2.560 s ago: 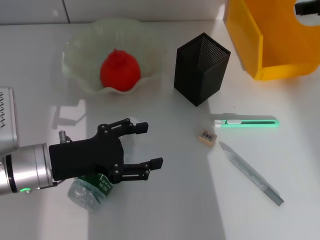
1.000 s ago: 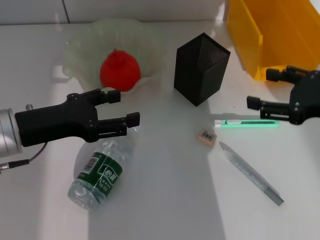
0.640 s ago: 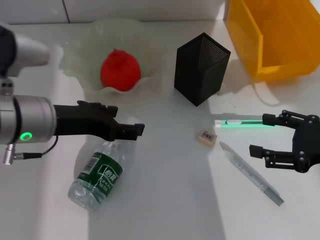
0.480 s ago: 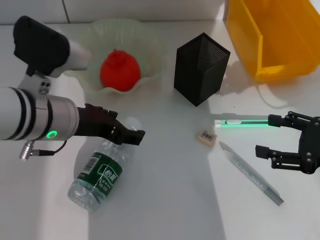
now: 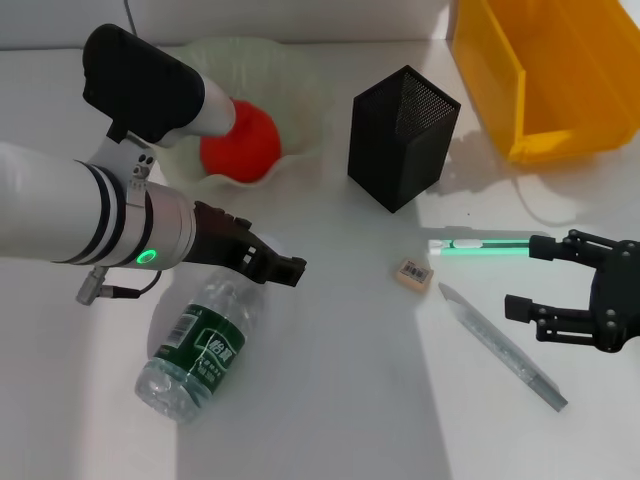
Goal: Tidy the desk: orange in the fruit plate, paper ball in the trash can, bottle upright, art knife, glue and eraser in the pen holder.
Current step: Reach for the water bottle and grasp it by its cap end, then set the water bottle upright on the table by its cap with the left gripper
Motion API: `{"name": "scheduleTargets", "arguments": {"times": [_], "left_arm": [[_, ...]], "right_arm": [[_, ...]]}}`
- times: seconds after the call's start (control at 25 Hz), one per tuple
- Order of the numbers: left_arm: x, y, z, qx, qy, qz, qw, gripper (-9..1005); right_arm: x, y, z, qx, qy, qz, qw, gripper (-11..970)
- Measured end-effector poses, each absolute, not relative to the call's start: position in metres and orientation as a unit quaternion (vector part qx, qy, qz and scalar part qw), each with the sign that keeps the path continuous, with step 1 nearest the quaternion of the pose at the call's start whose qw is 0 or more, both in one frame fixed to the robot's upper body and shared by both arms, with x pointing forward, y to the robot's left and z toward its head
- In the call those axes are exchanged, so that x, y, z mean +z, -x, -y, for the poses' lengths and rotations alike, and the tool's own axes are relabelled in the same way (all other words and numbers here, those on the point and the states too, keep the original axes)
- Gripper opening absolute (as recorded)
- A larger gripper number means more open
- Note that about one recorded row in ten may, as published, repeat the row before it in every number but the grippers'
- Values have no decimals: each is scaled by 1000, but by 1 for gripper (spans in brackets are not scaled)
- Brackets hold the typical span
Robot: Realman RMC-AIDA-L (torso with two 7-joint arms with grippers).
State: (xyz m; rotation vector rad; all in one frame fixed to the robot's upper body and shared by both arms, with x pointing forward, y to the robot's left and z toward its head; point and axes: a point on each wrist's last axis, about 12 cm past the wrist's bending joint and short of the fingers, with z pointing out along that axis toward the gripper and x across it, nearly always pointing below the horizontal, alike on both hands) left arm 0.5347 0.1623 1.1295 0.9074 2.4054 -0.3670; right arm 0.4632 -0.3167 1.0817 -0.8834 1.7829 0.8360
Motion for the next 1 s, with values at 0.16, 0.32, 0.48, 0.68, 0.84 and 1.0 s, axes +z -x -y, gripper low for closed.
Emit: {"name": "scheduleTargets", "arguments": {"times": [0.16, 0.32, 0.48, 0.68, 0.84, 1.0], "left_arm": [[1123, -541, -161, -132, -335, -895, 264, 811], [1119, -543, -161, -130, -334, -896, 261, 797], [1114, -546, -163, -127, -330, -901, 253, 783], [1110, -547, -162, -121, -333, -902, 244, 765], [1110, -549, -162, -113, -341, -901, 242, 697], [1111, -549, -161, -108, -350, -898, 243, 575]], "right_arm": [[1079, -465, 316, 341, 362, -731, 467, 841], [1079, -466, 315, 341, 362, -731, 466, 841], [1079, -467, 314, 342, 362, -731, 466, 841], [1079, -468, 314, 343, 363, -732, 463, 841], [1079, -468, 314, 342, 364, -734, 460, 841], [1078, -468, 314, 343, 363, -734, 460, 841]]}}
